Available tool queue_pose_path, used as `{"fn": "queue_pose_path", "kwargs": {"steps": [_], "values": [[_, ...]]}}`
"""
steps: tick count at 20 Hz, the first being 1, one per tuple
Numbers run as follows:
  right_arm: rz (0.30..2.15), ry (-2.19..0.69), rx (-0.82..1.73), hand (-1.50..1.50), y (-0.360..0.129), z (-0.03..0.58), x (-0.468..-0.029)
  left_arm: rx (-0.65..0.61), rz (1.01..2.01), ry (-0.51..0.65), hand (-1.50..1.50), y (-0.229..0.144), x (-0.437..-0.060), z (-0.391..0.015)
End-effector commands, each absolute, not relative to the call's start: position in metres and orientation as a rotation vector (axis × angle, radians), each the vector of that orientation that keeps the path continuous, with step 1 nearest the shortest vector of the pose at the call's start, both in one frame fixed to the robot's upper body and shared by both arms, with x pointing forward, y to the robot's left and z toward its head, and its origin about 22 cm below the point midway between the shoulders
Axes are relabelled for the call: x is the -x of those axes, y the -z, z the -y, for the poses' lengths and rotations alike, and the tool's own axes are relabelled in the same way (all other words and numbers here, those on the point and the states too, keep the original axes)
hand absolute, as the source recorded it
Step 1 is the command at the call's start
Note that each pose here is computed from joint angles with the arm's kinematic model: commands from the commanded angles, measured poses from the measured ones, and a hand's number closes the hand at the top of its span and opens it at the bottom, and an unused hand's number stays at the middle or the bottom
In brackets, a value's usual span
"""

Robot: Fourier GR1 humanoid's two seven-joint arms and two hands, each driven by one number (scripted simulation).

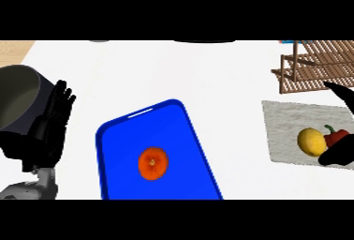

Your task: Pick the lemon from the placemat and place it in the tiered shelf

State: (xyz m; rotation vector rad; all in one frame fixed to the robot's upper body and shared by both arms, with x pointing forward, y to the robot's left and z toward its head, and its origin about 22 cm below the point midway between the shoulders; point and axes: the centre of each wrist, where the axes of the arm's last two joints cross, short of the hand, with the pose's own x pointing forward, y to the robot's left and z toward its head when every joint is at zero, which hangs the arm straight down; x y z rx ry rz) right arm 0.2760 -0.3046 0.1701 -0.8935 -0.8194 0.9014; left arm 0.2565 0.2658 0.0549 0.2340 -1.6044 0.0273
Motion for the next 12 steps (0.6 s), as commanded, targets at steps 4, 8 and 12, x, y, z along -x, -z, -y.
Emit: {"fn": "queue_pose_path", "kwargs": {"steps": [4, 8, 12], "values": [[0.649, -0.928, 0.969, -1.5, -0.153, 0.312, -0.285, -0.238, 1.618, -0.033, 0.0, -0.052, -0.251, -0.273], [0.714, -0.886, 0.95, -1.5, -0.137, 0.311, -0.286, -0.256, 1.601, -0.036, 0.0, -0.051, -0.25, -0.261], [0.696, -0.917, 0.945, -1.5, -0.1, 0.298, -0.285, -0.242, 1.607, -0.025, 0.0, -0.053, -0.249, -0.269]]}}
